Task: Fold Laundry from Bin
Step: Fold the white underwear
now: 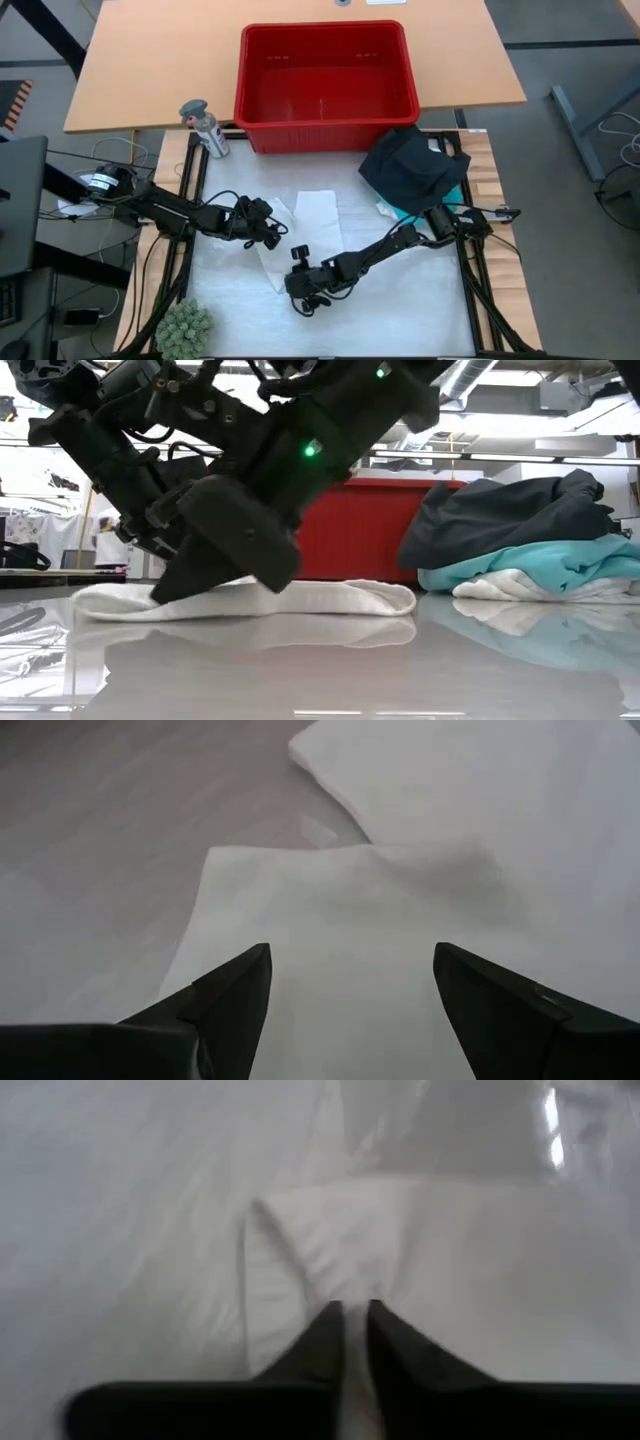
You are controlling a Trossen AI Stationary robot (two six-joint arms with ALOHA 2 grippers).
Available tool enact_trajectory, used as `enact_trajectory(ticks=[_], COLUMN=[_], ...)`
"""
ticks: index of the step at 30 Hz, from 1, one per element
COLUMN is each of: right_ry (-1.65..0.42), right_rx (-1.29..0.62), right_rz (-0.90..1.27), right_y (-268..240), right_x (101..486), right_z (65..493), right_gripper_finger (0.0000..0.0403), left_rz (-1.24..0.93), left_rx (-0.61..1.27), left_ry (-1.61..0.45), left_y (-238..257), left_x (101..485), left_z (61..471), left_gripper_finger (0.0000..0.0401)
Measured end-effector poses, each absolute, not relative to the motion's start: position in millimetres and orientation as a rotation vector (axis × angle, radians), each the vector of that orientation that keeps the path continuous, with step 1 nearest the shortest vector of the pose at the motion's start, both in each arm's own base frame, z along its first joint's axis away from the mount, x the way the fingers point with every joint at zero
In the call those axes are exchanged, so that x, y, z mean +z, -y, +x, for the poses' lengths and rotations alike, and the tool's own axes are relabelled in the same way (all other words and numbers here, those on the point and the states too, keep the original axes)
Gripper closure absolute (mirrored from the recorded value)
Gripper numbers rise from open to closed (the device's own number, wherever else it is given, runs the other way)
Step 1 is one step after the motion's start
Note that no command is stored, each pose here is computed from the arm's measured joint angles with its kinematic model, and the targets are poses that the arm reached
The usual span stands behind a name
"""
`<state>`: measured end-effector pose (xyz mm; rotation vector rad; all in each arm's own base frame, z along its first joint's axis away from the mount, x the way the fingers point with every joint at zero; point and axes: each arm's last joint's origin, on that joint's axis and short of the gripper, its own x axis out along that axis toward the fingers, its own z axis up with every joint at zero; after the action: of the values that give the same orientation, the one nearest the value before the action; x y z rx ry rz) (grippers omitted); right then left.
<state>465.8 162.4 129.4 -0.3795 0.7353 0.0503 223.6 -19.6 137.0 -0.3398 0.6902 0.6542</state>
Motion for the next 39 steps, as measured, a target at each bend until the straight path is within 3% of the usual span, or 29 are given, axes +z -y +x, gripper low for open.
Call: enact_trajectory(ticks=[2,4,9,15,21,27,32,36,39], right_ry=[-0.778,-0.822,-0.952,-1.089,-1.205,-1.319,-1.290,-1.139,-0.996], right_rx=[0.057,0.060,0.039,0.038,0.081,0.001,-0.005,0.011,0.106], right_rz=[-0.371,-0.353,-0.317,-0.341,-0.328,-0.261,-0.163,-0.055,-0.020], right_y=[-165,-169,-182,-195,-201,-203,-219,-233,-242], right_x=[131,135,134,132,151,173,189,211,219], right_z=[460,453,434,413,389,362,345,343,355], right_gripper_finger=[0.0373,0.0387,0.0361,0.0375,0.0369,0.0351,0.0350,0.0349,0.0340], left_rz=[-0.341,-0.347,-0.355,-0.373,-0.439,-0.457,-0.280,-0.135,-0.165], left_rx=[0.653,0.641,0.591,0.552,0.511,0.372,0.165,0.223,0.226], left_ry=[-0.691,-0.697,-0.729,-0.746,-0.743,-0.688,-0.511,-0.410,-0.416], left_y=[20,20,21,23,25,29,33,22,12], left_x=[137,137,136,136,137,143,161,170,170], left_z=[224,224,224,224,226,235,249,254,255], left_gripper_finger=[0.0133,0.0133,0.0133,0.0133,0.0133,0.0133,0.0133,0.0133,0.0133])
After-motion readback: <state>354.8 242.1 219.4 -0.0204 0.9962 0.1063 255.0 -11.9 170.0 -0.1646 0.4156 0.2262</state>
